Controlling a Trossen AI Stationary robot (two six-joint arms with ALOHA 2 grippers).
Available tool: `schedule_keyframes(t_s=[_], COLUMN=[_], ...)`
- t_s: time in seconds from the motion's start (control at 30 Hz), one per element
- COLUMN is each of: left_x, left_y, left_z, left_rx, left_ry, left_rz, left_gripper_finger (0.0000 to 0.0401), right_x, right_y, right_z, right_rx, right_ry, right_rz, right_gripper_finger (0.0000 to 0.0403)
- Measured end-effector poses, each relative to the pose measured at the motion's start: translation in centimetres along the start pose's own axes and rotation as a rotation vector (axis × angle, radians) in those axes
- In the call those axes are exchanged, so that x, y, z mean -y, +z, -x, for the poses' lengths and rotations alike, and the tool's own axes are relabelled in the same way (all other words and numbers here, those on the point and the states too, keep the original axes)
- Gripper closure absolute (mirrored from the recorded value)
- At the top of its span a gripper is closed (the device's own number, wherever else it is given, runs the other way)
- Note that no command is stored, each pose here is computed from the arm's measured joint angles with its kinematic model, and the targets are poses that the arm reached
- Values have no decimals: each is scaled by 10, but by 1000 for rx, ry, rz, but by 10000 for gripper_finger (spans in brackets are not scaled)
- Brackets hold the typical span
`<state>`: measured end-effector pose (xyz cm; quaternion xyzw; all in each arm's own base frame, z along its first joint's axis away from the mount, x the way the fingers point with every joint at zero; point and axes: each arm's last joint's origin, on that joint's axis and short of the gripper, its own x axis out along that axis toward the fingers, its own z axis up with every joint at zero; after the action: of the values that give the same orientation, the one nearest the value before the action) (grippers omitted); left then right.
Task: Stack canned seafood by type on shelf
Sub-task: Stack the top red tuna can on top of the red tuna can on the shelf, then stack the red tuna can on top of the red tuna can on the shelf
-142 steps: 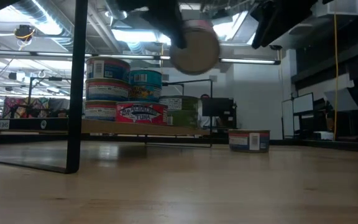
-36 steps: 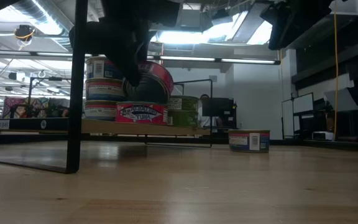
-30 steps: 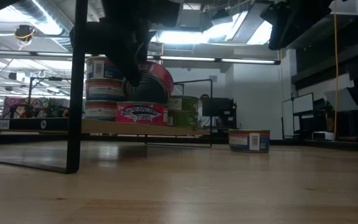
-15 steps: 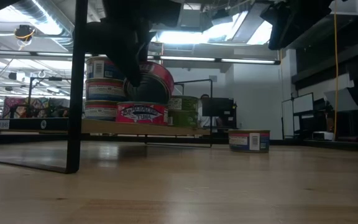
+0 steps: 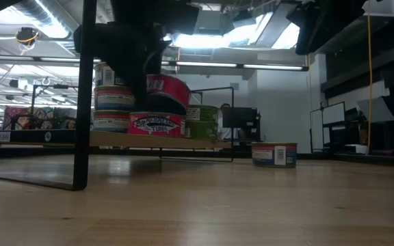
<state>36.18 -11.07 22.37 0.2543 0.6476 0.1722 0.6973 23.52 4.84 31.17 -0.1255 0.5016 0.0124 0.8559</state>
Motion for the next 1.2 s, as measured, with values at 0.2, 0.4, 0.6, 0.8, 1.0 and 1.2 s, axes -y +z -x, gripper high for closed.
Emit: schedule_keyframes(t_s=[0.2, 0.4, 0.6, 0.8, 1.0, 1.2], left_x=[2, 2, -2, -9, -11, -32], left_y=[-2, -4, -6, -2, 1, -12], left_z=[0, 0, 6, 21, 44, 75], left_rx=[-35, -56, -73, -44, 26, 93], left_ry=[-94, -91, -87, -93, -102, -123], left_rz=[-53, -73, -86, -75, -129, -54], left_gripper_finger=[148, 150, 150, 150, 150, 150], right_x=[0, 0, 0, 0, -2, -3], right_y=[0, 0, -1, -3, -3, -3], right_z=[0, 0, 0, 0, 0, 0], right_rx=[0, 0, -9, -34, -33, -28], right_ry=[0, 0, 0, 6, 75, 98], right_rz=[0, 0, 2, 8, 6, -31], right_gripper_finger=[253, 253, 253, 253, 253, 253])
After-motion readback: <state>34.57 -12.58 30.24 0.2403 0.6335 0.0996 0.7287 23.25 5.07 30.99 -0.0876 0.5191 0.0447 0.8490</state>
